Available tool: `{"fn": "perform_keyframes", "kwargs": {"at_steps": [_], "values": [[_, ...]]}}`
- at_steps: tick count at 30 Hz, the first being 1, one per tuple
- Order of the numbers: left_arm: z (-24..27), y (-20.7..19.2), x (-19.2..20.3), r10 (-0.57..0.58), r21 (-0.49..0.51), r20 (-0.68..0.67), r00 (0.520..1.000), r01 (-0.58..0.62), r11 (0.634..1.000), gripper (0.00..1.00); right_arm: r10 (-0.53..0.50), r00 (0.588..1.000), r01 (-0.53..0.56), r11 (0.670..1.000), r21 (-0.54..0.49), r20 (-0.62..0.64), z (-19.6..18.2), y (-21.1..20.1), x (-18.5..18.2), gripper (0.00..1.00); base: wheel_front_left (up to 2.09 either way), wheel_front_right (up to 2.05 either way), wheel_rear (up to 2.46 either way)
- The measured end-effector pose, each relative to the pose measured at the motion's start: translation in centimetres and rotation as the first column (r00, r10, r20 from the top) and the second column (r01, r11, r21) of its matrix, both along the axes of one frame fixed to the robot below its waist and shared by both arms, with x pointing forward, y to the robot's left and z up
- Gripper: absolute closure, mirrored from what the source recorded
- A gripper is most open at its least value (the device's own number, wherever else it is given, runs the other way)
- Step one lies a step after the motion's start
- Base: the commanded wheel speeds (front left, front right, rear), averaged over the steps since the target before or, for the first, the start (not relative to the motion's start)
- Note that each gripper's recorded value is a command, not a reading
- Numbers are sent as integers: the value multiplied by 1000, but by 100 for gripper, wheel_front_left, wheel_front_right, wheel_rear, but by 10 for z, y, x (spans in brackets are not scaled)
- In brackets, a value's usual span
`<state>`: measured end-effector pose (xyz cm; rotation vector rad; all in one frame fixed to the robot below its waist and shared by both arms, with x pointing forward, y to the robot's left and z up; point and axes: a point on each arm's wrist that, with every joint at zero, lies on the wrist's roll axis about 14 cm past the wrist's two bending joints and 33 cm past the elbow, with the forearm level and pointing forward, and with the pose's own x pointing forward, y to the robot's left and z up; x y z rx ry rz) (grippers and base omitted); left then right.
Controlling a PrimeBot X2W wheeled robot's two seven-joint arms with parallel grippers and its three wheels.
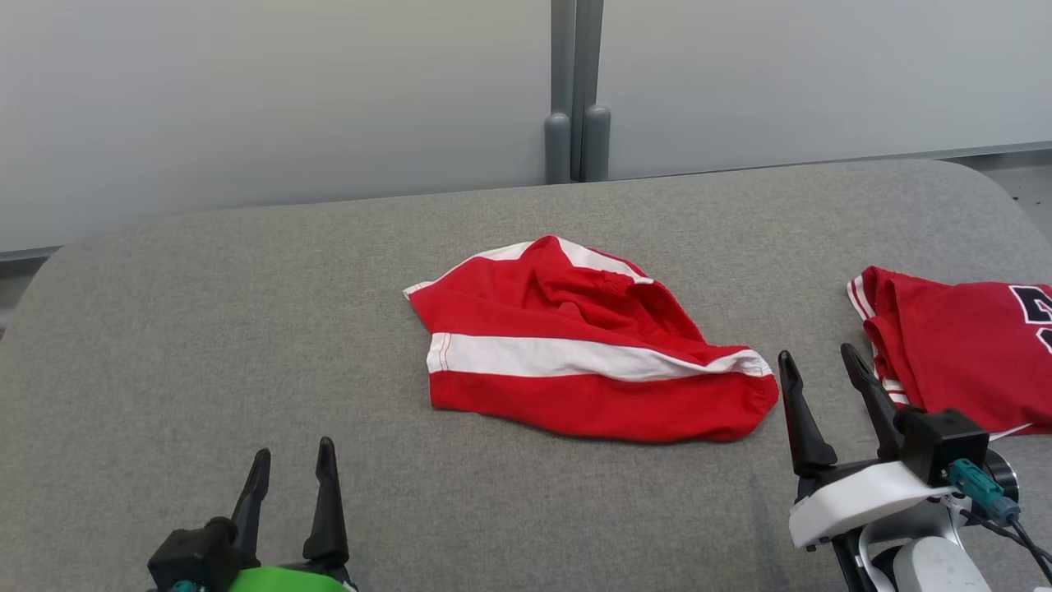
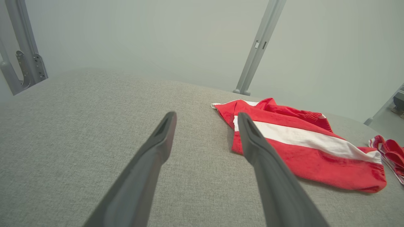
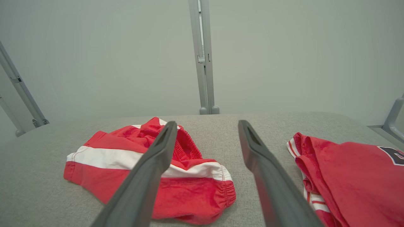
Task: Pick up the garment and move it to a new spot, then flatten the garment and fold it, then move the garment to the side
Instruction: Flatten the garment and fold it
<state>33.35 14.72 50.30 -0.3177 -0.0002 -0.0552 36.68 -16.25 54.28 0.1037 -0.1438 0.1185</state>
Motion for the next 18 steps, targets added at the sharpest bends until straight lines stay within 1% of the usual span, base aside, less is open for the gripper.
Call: {"fn": "perform_keyframes", "kwargs": {"at_steps": [3, 9, 11, 15, 18], "values": [[-2, -2, 6, -21, 12, -10, 1000, 21, 1000, 0, 0, 1000, 0, 1000, 1, -7, -2, 0, 1, 0, 0, 0, 0], [-11, -30, 31, -167, 53, -72, 983, 171, 984, 0, 1, 1000, -1, 1000, 7, -20, -6, 0, 4, 0, 0, 0, 0], [-19, -39, 38, -213, 61, -117, 970, 221, 973, 0, 1, 1000, -1, 1000, 7, -23, -7, 0, 5, 0, 0, 0, 0], [-28, -50, 56, -268, 45, -172, 948, 280, 959, 0, -6, 999, 7, 1000, 8, -35, -11, -2, 6, 0, 0, 0, 0], [-37, -57, 70, -293, 12, -225, 929, 303, 953, 0, -12, 999, 12, 1000, 7, -39, -12, -4, 10, 0, 0, 0, 0]]}}
